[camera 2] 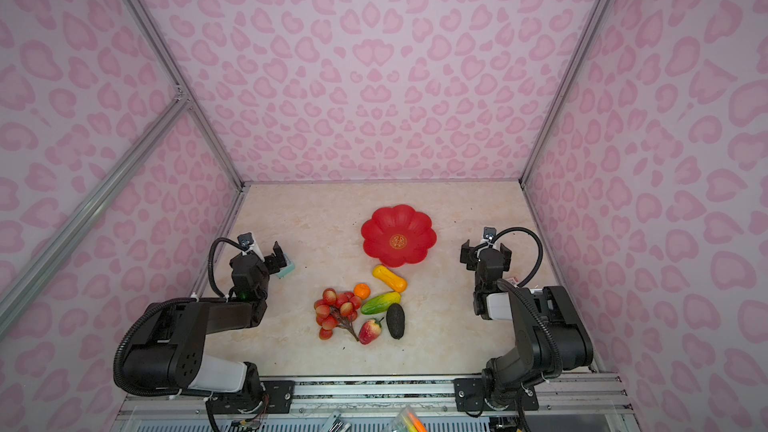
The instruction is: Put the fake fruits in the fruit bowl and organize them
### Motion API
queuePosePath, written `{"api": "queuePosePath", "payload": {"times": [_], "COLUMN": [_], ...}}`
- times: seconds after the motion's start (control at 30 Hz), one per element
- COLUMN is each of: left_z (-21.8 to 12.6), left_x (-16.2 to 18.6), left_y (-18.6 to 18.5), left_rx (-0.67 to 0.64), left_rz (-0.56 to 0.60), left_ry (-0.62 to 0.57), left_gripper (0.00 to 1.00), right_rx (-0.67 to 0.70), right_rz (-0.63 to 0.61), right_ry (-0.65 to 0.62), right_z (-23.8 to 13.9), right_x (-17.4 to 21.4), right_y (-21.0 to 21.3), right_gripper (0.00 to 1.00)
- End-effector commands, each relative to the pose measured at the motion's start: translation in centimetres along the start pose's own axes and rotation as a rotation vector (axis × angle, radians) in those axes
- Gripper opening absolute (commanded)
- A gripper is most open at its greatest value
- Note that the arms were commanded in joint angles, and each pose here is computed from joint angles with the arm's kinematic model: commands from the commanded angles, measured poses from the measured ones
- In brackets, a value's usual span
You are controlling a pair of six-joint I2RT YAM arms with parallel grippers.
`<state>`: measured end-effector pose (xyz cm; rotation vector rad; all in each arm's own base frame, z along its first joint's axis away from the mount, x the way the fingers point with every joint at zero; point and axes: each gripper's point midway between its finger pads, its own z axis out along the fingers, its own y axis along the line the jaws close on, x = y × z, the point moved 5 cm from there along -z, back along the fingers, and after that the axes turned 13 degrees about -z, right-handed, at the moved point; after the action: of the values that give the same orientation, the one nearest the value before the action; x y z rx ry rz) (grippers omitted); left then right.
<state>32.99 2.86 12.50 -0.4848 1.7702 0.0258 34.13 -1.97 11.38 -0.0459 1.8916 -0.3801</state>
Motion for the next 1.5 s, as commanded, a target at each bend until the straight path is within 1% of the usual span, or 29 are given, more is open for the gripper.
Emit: {"api": "queuePosePath", "payload": {"times": [0.0, 0.1, 0.13, 0.17, 0.23, 0.27, 0.3, 0.33, 0.37, 0.43, 0.5, 0.57, 0.6, 0.67, 0.8, 0.93, 1.07, 1.23, 1.37, 1.47], "left_z": [-0.2, -1.4, -2.2, -3.0, -4.2, -4.9, -5.4, -6.0, -6.6, -7.6, -8.6, -9.7, -10.1, -11.0, -12.0, -12.0, -11.9, -11.9, -11.9, -12.0], "left_x": [-1.7, -4.1, -5.3, -6.4, -8.7, -10.0, -10.8, -11.8, -12.7, -13.3, -13.7, -12.8, -12.6, -11.9, -10.8, -10.1, -10.1, -9.9, -9.9, -10.0], "left_y": [-0.4, -0.7, -0.8, -1.0, -1.5, -1.9, -2.4, -3.1, -3.6, -3.6, -4.3, -5.3, -5.8, -6.3, -6.3, -5.7, -5.4, -5.0, -4.3, -4.1], "left_rx": [-0.004, -0.080, -0.107, -0.099, -0.065, -0.042, -0.009, 0.049, 0.087, 0.090, 0.157, 0.238, 0.279, 0.334, 0.363, 0.335, 0.315, 0.281, 0.237, 0.219], "left_rz": [-0.004, 0.009, -0.016, -0.059, -0.162, -0.224, -0.256, -0.278, -0.334, -0.459, -0.496, -0.511, -0.509, -0.503, -0.487, -0.465, -0.457, -0.445, -0.433, -0.425], "left_ry": [-0.048, -0.084, -0.126, -0.154, -0.181, -0.190, -0.181, -0.178, -0.178, -0.133, -0.075, 0.036, 0.069, 0.135, 0.191, 0.197, 0.187, 0.178, 0.168, 0.158], "left_gripper": [0.97, 0.97, 0.97, 0.97, 0.97, 0.96, 0.96, 0.96, 0.96, 0.96, 0.96, 0.98, 0.99, 1.00, 0.99, 0.99, 1.00, 1.00, 0.99, 0.98], "right_rx": [0.012, 0.028, 0.016, 0.031, 0.032, 0.005, -0.065, -0.157, -0.234, -0.335, -0.361, -0.392, -0.411, -0.474, -0.568, -0.619, -0.669, -0.663, -0.642, -0.659], "right_rz": [0.005, -0.019, -0.026, 0.040, 0.226, 0.294, 0.310, 0.315, 0.313, 0.311, 0.266, 0.197, 0.174, 0.170, 0.224, 0.271, 0.297, 0.242, 0.237, 0.213], "right_ry": [-0.051, 0.025, 0.059, 0.072, 0.111, 0.153, 0.174, 0.183, 0.179, 0.191, 0.246, 0.299, 0.316, 0.333, 0.361, 0.367, 0.363, 0.399, 0.455, 0.481], "right_z": [-0.4, -0.4, -0.5, -0.7, -1.0, -1.1, -1.1, -1.2, -1.6, -2.8, -4.5, -7.0, -8.2, -10.9, -15.0, -17.8, -19.3, -19.9, -19.6, -19.7], "right_x": [-1.1, -3.1, -4.2, -5.4, -6.8, -6.9, -7.1, -7.3, -7.5, -7.5, -7.1, -6.3, -5.9, -4.6, -1.4, 0.6, 1.3, 2.1, 3.2, 3.6], "right_y": [-0.2, -0.6, -0.5, -0.9, -1.5, -1.5, -1.0, -0.1, 0.8, 2.5, 4.0, 6.0, 6.9, 8.7, 11.0, 12.7, 14.5, 16.8, 18.9, 20.9], "right_gripper": [1.00, 1.00, 1.00, 1.00, 1.00, 1.00, 0.98, 0.91, 0.86, 0.84, 0.86, 0.86, 0.86, 0.86, 0.84, 0.84, 0.83, 0.83, 0.79, 0.77]}}
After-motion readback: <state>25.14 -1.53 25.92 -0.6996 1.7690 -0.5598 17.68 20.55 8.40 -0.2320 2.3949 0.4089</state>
